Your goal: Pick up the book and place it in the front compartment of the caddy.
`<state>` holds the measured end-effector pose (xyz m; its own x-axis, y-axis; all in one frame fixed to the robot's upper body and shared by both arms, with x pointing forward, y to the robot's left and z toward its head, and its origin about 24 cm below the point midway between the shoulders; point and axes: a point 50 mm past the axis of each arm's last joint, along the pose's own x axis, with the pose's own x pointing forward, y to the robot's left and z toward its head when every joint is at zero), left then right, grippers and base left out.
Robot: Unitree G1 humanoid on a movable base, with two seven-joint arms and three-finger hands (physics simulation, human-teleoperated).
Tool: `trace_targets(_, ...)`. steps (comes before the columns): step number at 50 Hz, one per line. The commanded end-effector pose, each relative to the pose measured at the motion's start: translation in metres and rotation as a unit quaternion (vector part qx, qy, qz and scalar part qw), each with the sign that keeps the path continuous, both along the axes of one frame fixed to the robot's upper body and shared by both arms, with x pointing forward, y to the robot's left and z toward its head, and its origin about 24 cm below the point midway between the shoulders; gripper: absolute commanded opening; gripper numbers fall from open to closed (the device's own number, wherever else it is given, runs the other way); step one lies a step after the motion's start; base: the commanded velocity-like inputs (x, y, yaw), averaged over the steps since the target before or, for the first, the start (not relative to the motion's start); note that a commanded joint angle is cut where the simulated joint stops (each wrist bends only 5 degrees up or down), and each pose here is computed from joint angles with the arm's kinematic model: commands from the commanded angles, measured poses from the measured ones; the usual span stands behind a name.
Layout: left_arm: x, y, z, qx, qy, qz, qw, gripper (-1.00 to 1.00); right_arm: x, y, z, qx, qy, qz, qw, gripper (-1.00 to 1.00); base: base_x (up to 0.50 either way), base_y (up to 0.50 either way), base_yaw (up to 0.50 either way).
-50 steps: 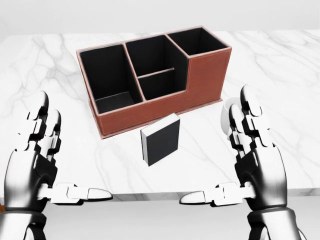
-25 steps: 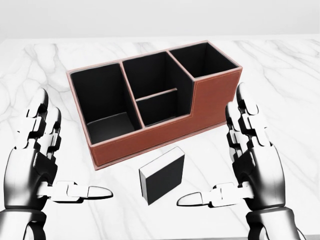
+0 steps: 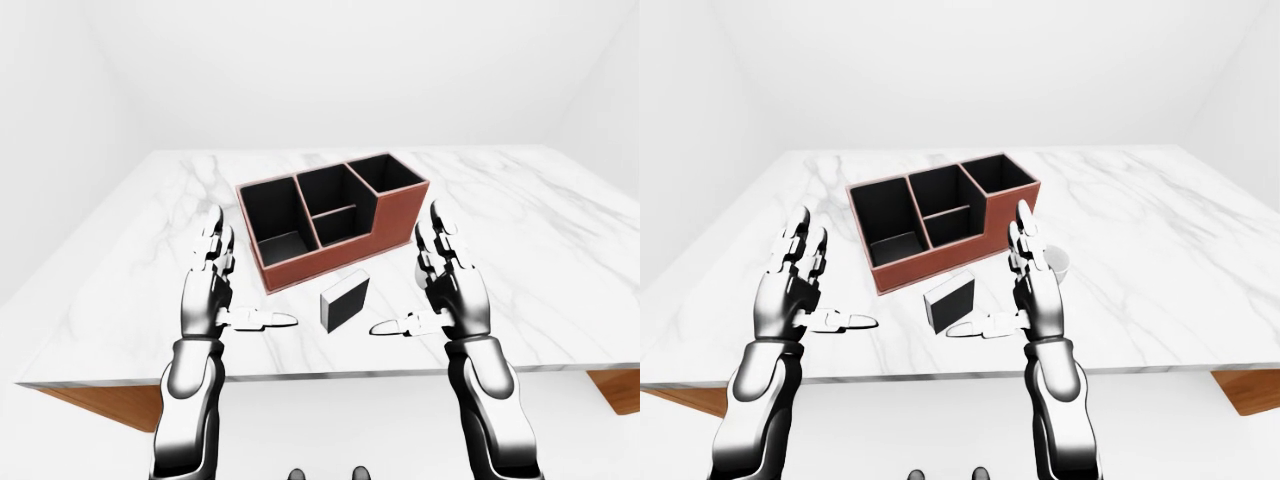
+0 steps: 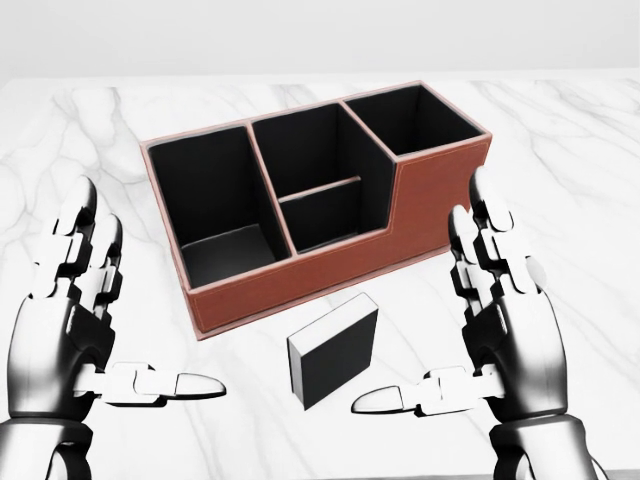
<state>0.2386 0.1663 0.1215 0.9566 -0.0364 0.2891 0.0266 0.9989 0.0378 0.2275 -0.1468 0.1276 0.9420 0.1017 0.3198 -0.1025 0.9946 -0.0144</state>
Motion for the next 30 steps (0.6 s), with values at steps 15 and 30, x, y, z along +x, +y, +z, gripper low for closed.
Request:
trace_targets(15,-0.0001,-0.0005,-0.0009,0.000,0.002,-0.001,1.000,1.00,-0.0017,0.0005,-0.0002,0.009,0.000,0.013,1.000,1.00,0.43,-0.04,0.00)
trace_targets(30,0.0000,0.0000,-0.0003,-0.001,0.001,0.000,1.000,1.00,-0.0023,0.0002,0.0016,0.005,-0.004,0.013,1.000,1.00,0.50,-0.04,0.00)
